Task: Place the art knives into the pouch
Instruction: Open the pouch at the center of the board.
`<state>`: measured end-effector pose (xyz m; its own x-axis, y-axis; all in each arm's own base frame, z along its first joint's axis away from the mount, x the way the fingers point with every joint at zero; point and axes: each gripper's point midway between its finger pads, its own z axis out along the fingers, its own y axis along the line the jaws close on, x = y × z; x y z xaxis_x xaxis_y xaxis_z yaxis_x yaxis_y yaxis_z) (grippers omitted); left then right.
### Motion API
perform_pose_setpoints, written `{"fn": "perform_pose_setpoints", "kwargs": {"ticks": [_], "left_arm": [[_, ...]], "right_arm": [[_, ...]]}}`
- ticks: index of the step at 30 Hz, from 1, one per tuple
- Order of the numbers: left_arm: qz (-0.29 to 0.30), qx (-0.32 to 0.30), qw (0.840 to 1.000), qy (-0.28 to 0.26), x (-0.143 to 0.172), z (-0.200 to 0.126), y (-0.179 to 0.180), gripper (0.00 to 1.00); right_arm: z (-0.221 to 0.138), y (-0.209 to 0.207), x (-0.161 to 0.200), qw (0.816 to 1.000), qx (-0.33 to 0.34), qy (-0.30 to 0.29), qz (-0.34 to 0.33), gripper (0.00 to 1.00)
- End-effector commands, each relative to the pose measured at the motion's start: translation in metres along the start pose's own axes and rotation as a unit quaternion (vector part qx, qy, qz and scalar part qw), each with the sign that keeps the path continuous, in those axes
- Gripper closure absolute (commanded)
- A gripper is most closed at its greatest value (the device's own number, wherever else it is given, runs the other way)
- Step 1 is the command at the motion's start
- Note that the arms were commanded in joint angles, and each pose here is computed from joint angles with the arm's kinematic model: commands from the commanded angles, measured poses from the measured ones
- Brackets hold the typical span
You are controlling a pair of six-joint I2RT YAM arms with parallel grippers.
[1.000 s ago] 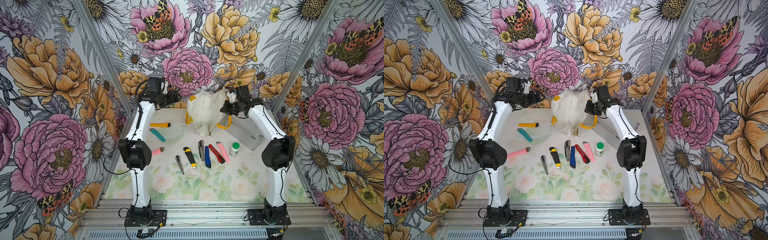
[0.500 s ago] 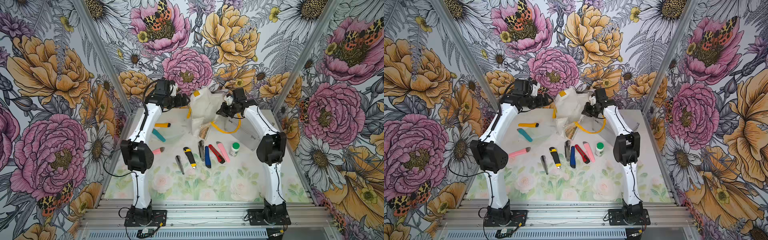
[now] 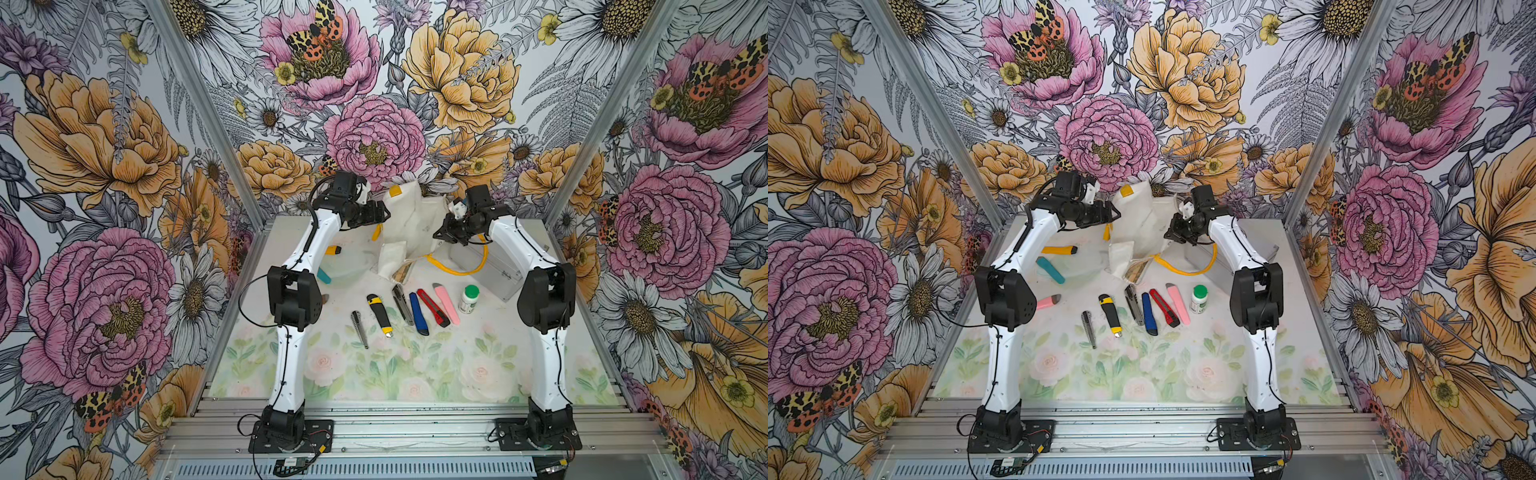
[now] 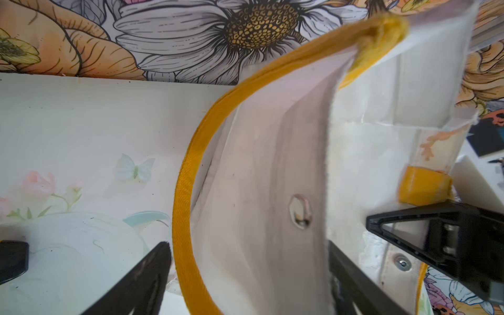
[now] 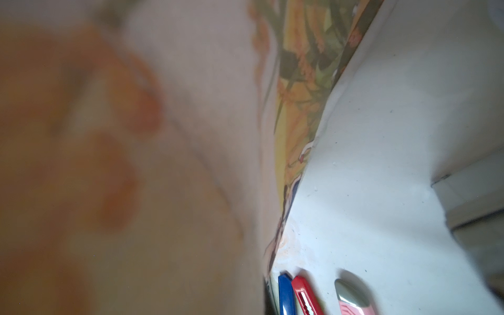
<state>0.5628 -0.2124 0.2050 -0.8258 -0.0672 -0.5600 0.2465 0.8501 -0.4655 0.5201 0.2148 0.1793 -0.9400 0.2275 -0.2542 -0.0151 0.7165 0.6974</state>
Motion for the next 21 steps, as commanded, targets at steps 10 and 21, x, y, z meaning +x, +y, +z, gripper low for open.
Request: {"fn": "perform_pose_setpoints", "kwargs": {"ticks": [10,21], "left_arm": [[0.097,-0.117,0.988,-0.002,0.002,-0.043,0.006,0.84],[0.134,-0.329,0.934,-0.031,-0.012,-0.12,0.073,0.9]], "right_arm": [[-0.048,0.027,-0.012,0.999,-0.013,-0.038,-0.027,1.0],[-0.097,-0.016,-0.005,0.992,0.102,-0.054,-0.043,1.0]]}}
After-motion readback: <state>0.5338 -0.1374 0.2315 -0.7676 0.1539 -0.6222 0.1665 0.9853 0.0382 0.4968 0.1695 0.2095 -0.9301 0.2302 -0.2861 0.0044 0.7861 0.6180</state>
